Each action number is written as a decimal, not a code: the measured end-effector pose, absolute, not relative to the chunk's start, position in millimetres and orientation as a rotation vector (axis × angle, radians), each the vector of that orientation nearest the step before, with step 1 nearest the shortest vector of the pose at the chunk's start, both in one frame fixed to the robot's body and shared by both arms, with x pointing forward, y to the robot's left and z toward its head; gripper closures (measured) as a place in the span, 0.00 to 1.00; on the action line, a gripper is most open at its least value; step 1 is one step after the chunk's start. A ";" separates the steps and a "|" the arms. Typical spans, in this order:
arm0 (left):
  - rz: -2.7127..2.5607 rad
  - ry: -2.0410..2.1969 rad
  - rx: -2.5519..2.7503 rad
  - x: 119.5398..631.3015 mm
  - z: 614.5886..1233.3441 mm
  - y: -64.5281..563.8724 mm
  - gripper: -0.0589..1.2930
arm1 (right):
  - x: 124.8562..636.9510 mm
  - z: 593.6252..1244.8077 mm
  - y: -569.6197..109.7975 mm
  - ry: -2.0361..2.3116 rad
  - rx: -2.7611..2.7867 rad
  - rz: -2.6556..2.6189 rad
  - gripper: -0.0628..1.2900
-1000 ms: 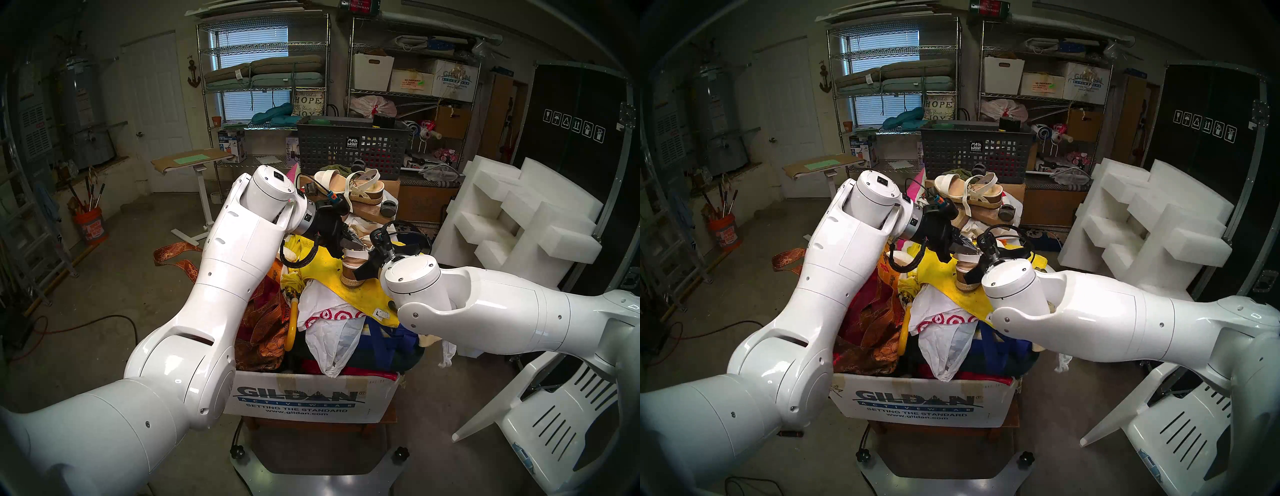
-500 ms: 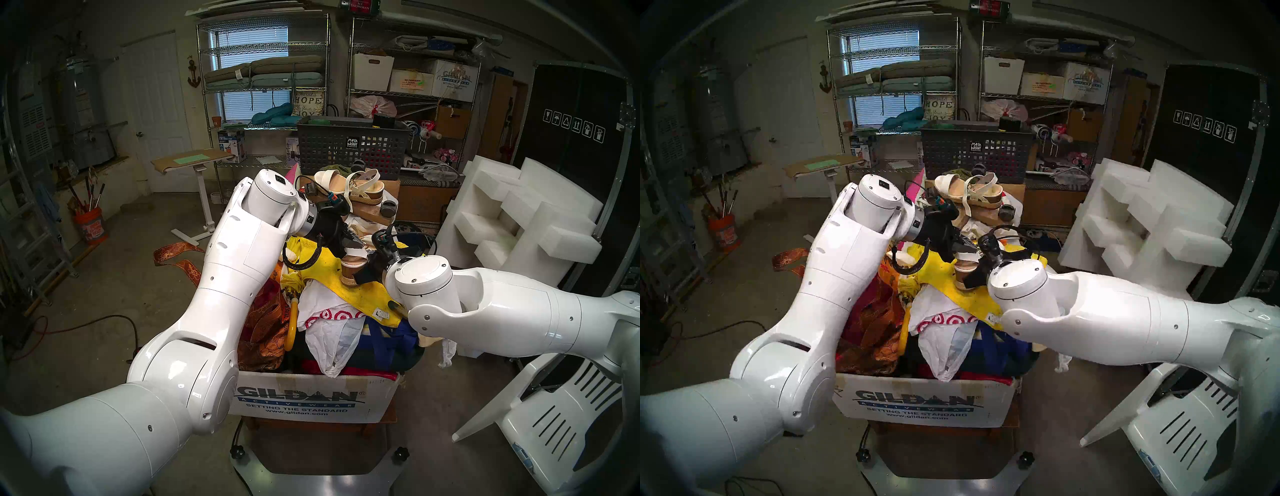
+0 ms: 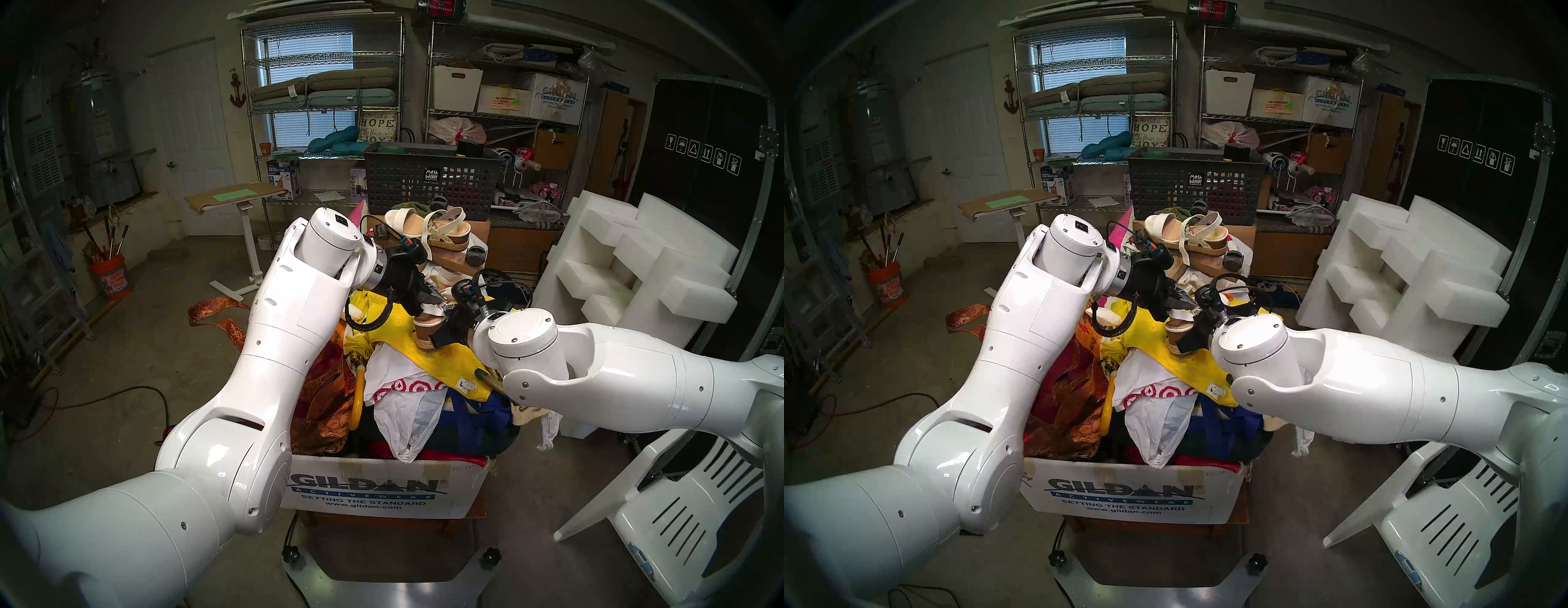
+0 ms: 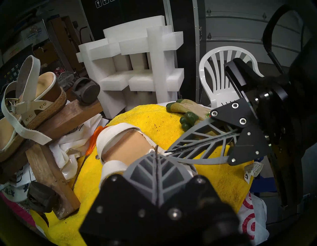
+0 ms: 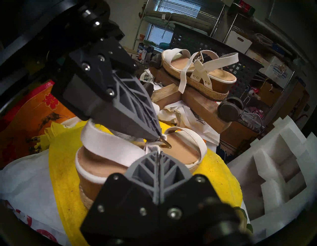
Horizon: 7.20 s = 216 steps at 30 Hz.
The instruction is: Unbuckle a shoe
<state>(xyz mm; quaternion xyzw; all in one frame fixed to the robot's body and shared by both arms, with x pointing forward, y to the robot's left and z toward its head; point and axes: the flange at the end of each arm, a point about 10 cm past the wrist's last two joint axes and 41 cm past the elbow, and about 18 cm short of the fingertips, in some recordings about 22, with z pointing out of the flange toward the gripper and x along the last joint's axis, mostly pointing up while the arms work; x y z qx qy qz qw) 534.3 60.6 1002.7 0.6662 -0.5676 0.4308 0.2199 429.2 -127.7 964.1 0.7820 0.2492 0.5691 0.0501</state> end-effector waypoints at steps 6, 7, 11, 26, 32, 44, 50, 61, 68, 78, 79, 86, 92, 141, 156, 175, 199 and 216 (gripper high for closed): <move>1.204 -1.564 1.848 536.5 1001.2 62.1 0.97 | 428.8 966.4 -128.7 0.725 2.411 1.691 0.97; 1.204 -1.564 1.848 536.6 1000.9 62.1 0.97 | 428.6 966.4 -128.8 0.723 2.413 1.688 0.97; 1.209 -1.558 1.851 539.1 997.7 61.6 0.97 | 425.2 967.1 -130.3 0.714 2.426 1.657 0.97; 1.212 -1.559 1.846 544.7 991.8 59.2 0.97 | 419.7 964.2 -133.7 0.729 2.402 1.586 0.93; 1.216 -1.566 1.840 545.1 991.3 59.3 0.97 | 420.5 964.0 -131.6 0.742 2.355 1.582 0.82; 1.208 -1.581 1.812 541.5 996.5 61.7 0.97 | 419.1 974.3 -127.0 0.781 2.400 1.697 0.82; 1.204 -1.587 1.805 540.1 997.3 61.8 0.97 | 416.8 974.8 -132.6 0.803 2.454 1.693 0.82; 1.201 -1.591 1.801 538.6 997.1 61.8 0.97 | 415.9 972.2 -138.3 0.806 2.429 1.625 0.77; 1.208 -1.596 1.797 537.7 998.1 61.7 0.97 | 418.2 972.5 -137.2 0.805 2.397 1.622 0.74; 1.211 -1.598 1.793 535.1 999.1 61.5 0.97 | 425.0 973.1 -137.6 0.796 2.370 1.620 0.54; 1.210 -1.598 1.793 534.8 999.3 61.5 0.97 | 425.1 973.1 -137.6 0.795 2.369 1.620 0.53; 1.205 -1.593 1.797 533.0 1000.0 61.9 0.97 | 424.3 972.8 -137.1 0.789 2.365 1.623 0.64; 1.202 -1.579 1.803 531.2 1001.0 62.7 0.97 | 424.3 971.8 -136.7 0.780 2.359 1.621 0.68; 1.187 -1.551 1.873 515.5 997.6 56.2 0.97 | 435.8 974.5 -136.8 0.886 2.300 1.607 0.97; 1.203 -1.511 1.864 528.4 994.3 60.9 0.97 | 433.7 975.1 -138.2 0.880 2.300 1.611 0.97; 1.234 -1.552 1.788 525.9 1009.6 56.4 0.83 | 429.8 973.9 -138.6 0.882 2.304 1.611 0.97; 1.334 -1.653 1.739 531.3 1006.9 57.3 0.51 | 422.0 975.2 -138.1 0.869 2.314 1.614 0.97; 1.348 -1.757 1.684 533.3 997.9 40.8 0.53 | 420.4 974.4 -138.9 0.864 2.316 1.611 0.97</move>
